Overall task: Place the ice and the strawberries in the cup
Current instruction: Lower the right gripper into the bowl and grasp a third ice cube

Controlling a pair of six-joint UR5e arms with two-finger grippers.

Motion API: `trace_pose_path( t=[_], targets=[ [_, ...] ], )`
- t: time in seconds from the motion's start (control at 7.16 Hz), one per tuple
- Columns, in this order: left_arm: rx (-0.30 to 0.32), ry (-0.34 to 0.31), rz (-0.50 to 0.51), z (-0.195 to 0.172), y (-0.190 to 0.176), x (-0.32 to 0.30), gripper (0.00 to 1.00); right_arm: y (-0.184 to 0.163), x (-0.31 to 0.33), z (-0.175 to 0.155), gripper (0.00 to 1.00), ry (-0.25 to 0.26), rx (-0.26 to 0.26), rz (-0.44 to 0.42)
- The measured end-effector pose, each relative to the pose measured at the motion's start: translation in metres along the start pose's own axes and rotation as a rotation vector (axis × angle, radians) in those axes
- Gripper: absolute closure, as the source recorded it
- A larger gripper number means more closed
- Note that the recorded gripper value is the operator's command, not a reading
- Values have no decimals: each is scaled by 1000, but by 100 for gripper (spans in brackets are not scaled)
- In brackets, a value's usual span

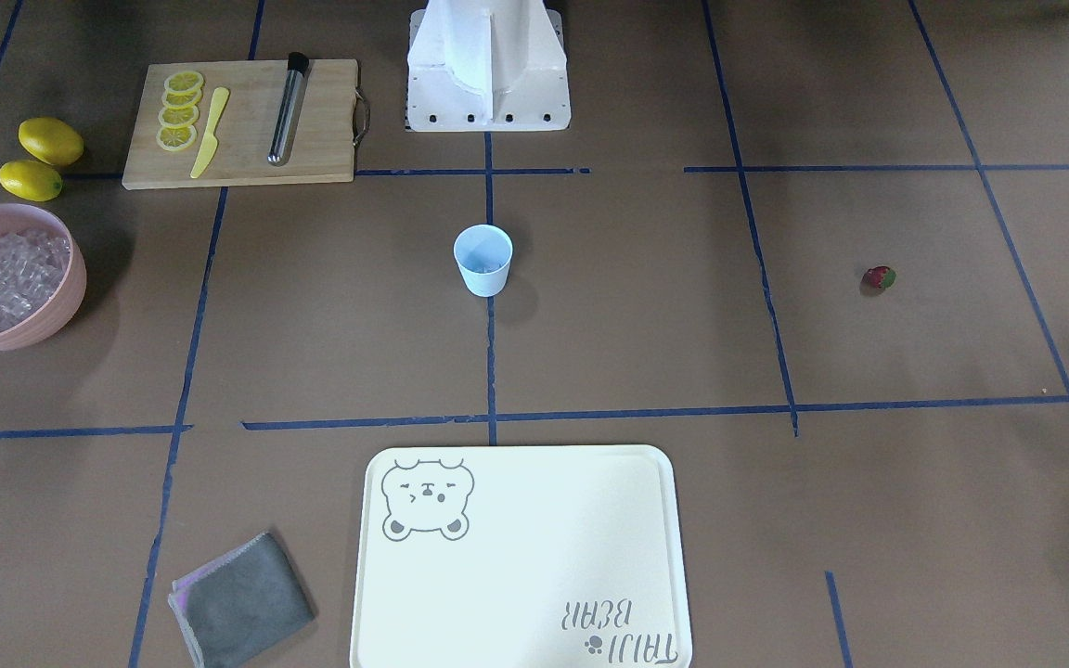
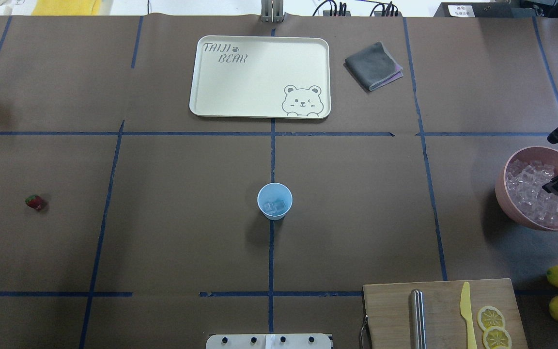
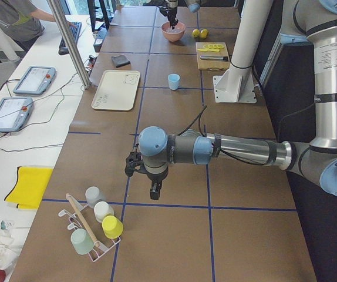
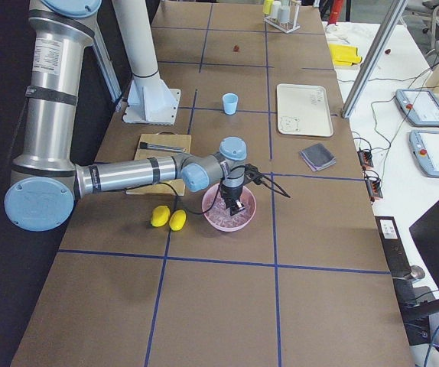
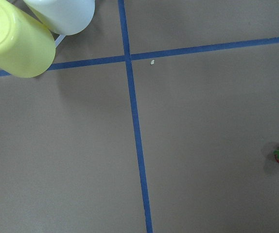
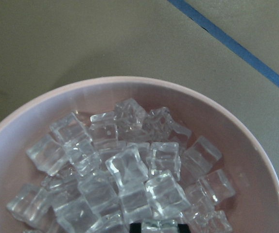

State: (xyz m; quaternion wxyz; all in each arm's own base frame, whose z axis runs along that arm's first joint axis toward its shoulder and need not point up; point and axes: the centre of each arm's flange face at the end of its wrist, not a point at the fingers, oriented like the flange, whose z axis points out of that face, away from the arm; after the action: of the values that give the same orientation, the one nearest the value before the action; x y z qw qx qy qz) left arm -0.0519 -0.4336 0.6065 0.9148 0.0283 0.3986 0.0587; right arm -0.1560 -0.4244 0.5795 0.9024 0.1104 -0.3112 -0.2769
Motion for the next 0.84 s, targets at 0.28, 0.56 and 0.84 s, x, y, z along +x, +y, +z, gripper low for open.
trace_pose_path(
  t=[0.28, 0.56, 0.84],
  targets=[
    [1, 0, 1, 0, 0, 0, 0, -3, 3, -17, 95, -4, 30, 27],
    [1, 0, 1, -1, 0, 1, 0, -9, 9, -40, 95, -46, 73, 171],
    [2, 0, 2, -1, 0, 1, 0, -36, -7, -76, 95, -98, 146, 408]
  ],
)
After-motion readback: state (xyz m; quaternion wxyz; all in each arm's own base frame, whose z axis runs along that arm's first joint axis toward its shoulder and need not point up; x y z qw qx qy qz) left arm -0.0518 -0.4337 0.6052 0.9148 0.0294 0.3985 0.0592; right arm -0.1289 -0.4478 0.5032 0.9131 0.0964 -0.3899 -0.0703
